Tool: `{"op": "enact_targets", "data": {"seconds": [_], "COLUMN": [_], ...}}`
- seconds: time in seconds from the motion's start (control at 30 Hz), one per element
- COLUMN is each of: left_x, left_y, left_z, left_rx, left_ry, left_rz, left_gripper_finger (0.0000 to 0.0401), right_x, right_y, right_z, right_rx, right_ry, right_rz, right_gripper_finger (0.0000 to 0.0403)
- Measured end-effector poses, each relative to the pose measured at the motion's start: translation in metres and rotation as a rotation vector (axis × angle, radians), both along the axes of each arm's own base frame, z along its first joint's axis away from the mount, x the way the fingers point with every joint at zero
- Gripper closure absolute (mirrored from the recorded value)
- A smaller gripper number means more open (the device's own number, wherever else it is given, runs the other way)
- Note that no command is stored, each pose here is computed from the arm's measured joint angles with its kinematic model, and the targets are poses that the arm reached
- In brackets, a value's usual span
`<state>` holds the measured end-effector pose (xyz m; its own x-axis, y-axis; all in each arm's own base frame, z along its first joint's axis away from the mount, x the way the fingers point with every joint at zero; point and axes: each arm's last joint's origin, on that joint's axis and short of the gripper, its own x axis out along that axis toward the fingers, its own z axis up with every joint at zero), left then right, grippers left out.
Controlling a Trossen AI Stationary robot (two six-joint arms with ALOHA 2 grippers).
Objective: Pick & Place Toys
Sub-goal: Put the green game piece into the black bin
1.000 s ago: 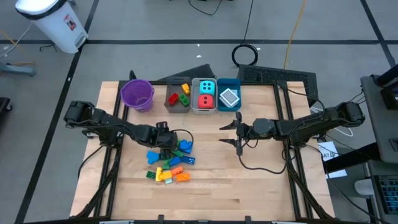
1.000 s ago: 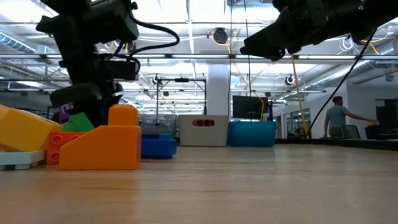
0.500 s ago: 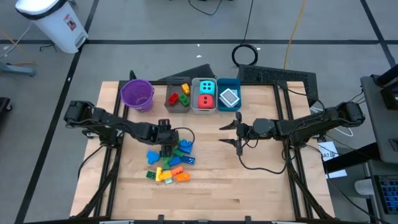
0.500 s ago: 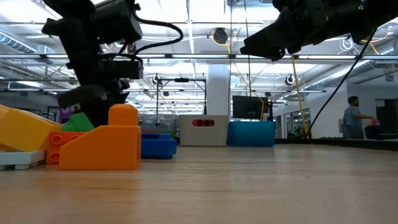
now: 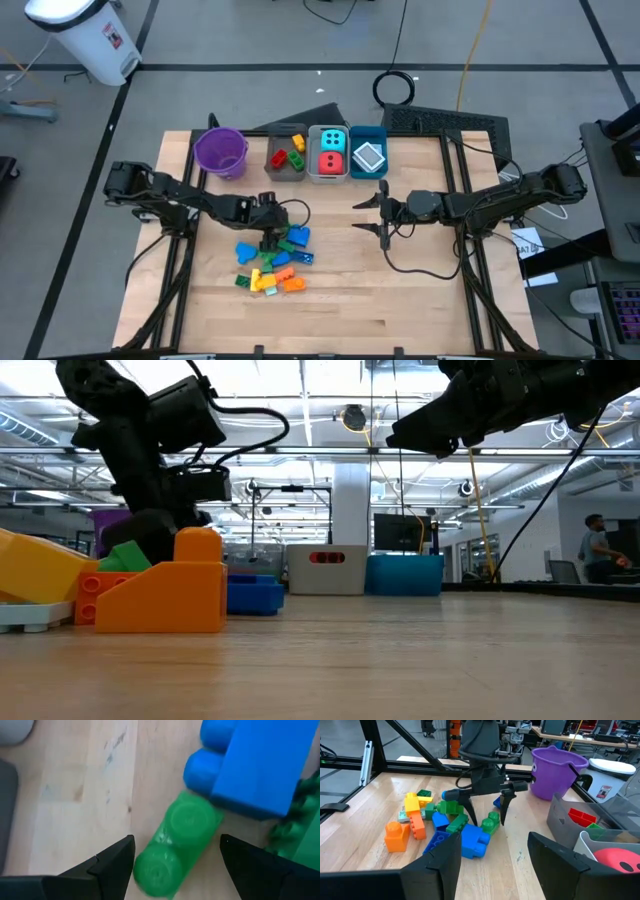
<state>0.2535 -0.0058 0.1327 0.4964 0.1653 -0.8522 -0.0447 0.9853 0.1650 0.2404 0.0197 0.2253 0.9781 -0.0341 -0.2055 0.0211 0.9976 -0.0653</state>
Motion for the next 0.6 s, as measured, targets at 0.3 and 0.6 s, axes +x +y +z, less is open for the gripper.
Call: {"op": "enact_targets", "data": {"seconds": [0.3,0.6], "left_x": [-0.0038,-0.0055], "left_y": [0.0032,0.0053], "left_z": [-0.0049,-0.0082], "left_rx": [-0.018,-0.081], "left_ry": [-0.008,-0.030], "left_rz": [0.020,0.028], "left_gripper_finger": [0.0107,0.0221], "right_x": [0.0000,0.0000], "right_y": [0.0000,0.0001], "right_z": [0.0000,0.0000], "right_rx": [0.001,0.001], "right_ry": [0.000,0.000], "right_rz": [0.000,0.000], "right_gripper_finger": [0.0202,0.0202]}}
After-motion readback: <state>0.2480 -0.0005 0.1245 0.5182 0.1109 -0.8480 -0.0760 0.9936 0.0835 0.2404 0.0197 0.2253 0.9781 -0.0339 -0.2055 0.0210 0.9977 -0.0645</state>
